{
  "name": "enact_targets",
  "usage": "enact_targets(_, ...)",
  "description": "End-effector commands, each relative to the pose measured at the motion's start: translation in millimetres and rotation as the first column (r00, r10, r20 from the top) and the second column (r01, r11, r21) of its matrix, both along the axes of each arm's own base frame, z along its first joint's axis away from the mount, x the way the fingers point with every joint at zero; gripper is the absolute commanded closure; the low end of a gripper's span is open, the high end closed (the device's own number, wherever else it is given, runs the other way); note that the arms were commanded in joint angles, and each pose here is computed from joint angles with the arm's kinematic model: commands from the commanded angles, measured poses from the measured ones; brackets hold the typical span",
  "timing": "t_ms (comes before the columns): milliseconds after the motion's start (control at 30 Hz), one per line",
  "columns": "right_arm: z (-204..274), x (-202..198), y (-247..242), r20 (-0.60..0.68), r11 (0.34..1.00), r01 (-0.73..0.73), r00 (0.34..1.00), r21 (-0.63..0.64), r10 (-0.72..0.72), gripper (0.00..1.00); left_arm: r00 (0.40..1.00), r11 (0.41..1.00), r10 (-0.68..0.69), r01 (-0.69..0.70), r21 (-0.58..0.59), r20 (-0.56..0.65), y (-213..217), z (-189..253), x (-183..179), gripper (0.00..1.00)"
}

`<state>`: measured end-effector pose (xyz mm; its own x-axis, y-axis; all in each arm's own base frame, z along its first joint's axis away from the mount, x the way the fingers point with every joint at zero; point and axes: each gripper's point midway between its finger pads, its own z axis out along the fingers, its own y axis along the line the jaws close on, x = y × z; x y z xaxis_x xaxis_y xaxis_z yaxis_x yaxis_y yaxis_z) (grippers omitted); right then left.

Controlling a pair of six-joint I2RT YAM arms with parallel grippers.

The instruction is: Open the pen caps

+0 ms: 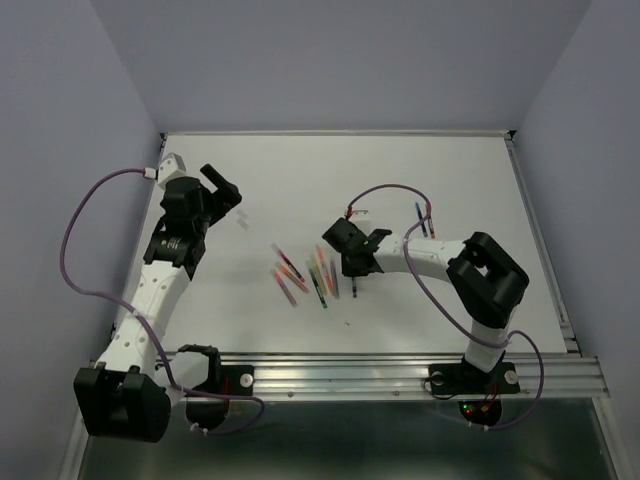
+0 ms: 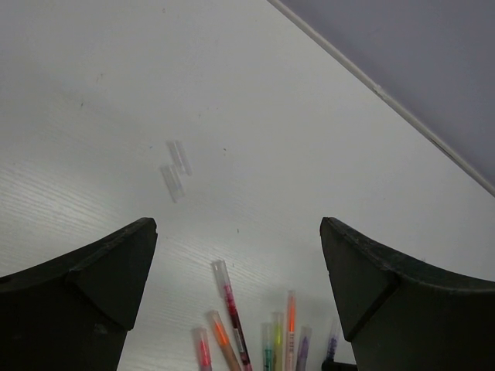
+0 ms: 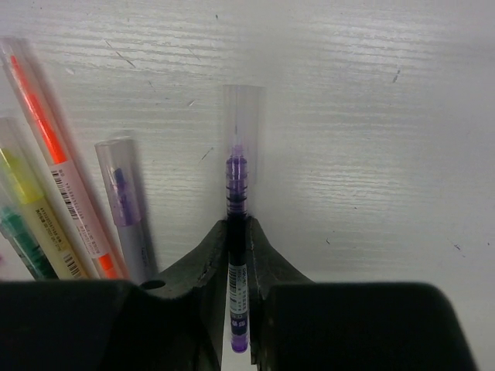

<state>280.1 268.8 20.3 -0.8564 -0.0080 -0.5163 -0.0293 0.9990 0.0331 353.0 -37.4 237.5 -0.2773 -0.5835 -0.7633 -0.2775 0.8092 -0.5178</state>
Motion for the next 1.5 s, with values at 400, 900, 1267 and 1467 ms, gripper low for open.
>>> enact_targets(400, 99, 32, 9, 0.285, 0.895, -0.444, 0.865, 0.051, 0.413, 0.99, 0.899, 0.892, -0.427, 0.437, -0.117, 0.102, -104, 11, 5, 0.01)
enact_targets(900, 172, 42, 48, 0.458, 0.795, -0.592, 0.748, 0.135, 0.48, 0.99, 0.841, 0.82, -0.536, 0.539, -0.191, 0.075, -204, 5, 2, 0.01)
enact_targets(1267, 194, 50, 62, 0.514, 0.78, -0.602, 0.73, 0.172, 0.45, 0.99, 0.824, 0.796, -0.565, 0.556, -0.239, 0.033, -237, -10, 5, 0.1)
enact_targets(1467, 200, 49, 65, 0.529, 0.769, -0.614, 0.72, 0.181, 0.449, 0.99, 0.825, 0.793, -0.564, 0.555, -0.251, 0.04, -244, -9, 10, 0.31)
